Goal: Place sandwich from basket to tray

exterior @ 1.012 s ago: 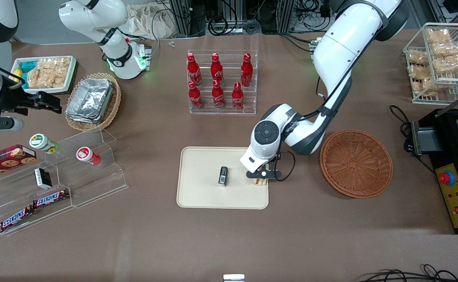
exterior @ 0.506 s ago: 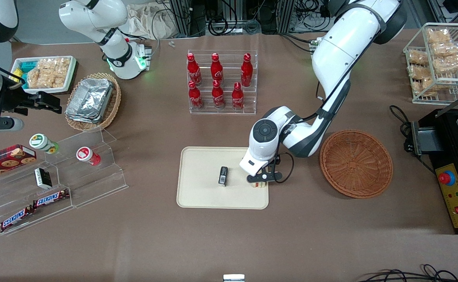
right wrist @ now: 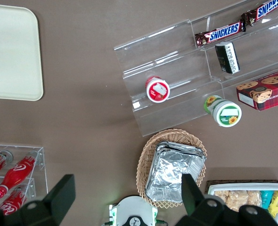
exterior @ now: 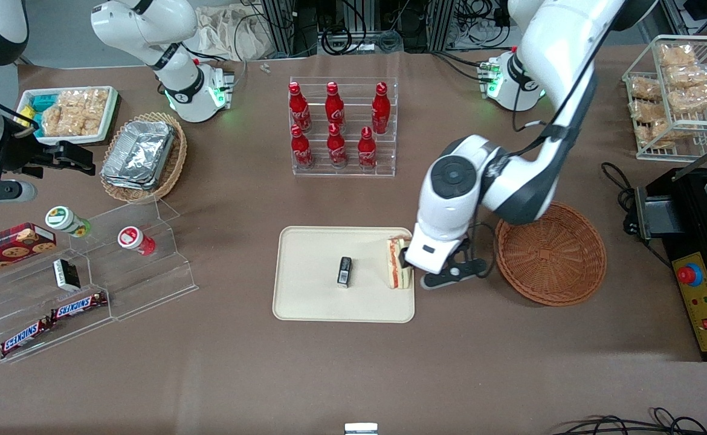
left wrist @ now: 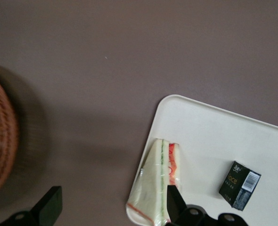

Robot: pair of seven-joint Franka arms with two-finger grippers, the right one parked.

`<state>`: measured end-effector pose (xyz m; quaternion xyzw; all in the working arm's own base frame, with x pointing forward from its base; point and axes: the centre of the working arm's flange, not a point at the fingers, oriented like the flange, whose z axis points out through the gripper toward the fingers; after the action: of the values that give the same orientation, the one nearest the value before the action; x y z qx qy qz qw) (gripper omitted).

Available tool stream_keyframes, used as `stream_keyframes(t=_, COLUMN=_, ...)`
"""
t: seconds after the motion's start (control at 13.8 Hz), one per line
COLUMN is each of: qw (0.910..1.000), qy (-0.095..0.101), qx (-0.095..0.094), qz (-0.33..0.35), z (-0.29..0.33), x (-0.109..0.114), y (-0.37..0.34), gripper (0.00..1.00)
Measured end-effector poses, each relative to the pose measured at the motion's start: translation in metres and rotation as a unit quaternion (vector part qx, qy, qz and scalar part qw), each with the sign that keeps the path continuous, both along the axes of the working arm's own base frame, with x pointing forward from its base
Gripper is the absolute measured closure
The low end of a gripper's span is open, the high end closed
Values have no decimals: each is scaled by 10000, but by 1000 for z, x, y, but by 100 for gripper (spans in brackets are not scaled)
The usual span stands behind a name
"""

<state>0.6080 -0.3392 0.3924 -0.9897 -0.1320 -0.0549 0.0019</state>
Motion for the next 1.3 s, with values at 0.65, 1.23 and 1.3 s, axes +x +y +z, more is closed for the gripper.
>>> stream_keyframes(t=0.65, qw=9902, qy=1211, qx=138, qz=-685, z=139, x=-18, y=197, gripper=0)
stream_keyframes(t=1.23, qw=9919, qy=953, qx=37, qz=-833, z=239, x=-95, y=323, gripper=0)
stream_keyframes(t=1.3, qw=9919, qy=934, qx=40, qz=-856, z=240, x=-95, y=321, gripper=0)
